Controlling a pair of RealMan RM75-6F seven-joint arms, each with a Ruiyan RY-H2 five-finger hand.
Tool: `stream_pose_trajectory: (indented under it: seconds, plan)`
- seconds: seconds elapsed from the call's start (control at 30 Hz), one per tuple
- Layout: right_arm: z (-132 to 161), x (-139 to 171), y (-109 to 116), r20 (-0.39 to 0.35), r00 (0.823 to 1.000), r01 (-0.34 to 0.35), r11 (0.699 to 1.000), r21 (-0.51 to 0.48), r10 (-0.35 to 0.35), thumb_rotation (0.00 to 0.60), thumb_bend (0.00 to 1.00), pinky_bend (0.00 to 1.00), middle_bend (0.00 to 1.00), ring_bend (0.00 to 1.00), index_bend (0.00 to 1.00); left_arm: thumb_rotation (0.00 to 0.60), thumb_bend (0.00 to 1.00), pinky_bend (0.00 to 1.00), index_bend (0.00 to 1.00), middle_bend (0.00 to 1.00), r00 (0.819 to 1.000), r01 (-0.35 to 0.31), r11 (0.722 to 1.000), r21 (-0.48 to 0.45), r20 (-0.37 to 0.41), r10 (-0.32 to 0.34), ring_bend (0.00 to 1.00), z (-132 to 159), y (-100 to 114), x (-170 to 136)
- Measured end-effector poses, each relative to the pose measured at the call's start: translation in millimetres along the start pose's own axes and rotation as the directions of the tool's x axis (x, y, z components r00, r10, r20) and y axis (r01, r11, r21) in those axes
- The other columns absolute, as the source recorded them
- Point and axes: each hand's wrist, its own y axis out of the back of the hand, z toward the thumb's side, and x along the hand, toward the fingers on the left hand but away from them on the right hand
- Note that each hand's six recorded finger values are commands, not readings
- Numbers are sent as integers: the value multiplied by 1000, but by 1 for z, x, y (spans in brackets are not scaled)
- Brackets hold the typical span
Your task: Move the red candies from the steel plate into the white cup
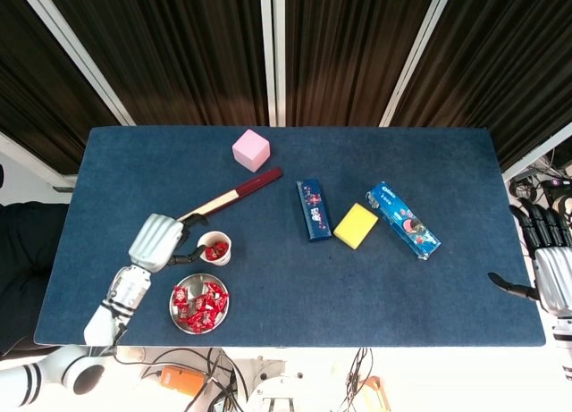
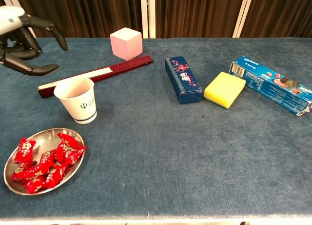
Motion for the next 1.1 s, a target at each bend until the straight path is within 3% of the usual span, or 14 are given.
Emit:
stream_pose_trajectory:
  seconds: [0.13,0.33,0.67,1.1]
  plan:
    - [1,0,3,-4,1000,10,1000,1,-10,600,161,25,13,0,0,586,234,838,399,971,1000,1,1000,30,29,-2,937,-3,1,-28]
    - [4,2,6,-11,1000,16,1000,5,-16,600,161,25,14,0,0,600,239,837,419,972,989,105,991,81,94,-112,937,4,-26,-55]
    - [3,7,3,-5,1000,8,1000,3,-8,600,160,25,14,0,0,600,266,836,428,971,961,222,960,171,128,-245,937,11,-74,-45]
    - [0,8,0,6,1000,3,1000,-2,-3,600,161,25,13,0,0,600,244,836,436,971,947,274,936,222,107,-303,937,11,-91,-39]
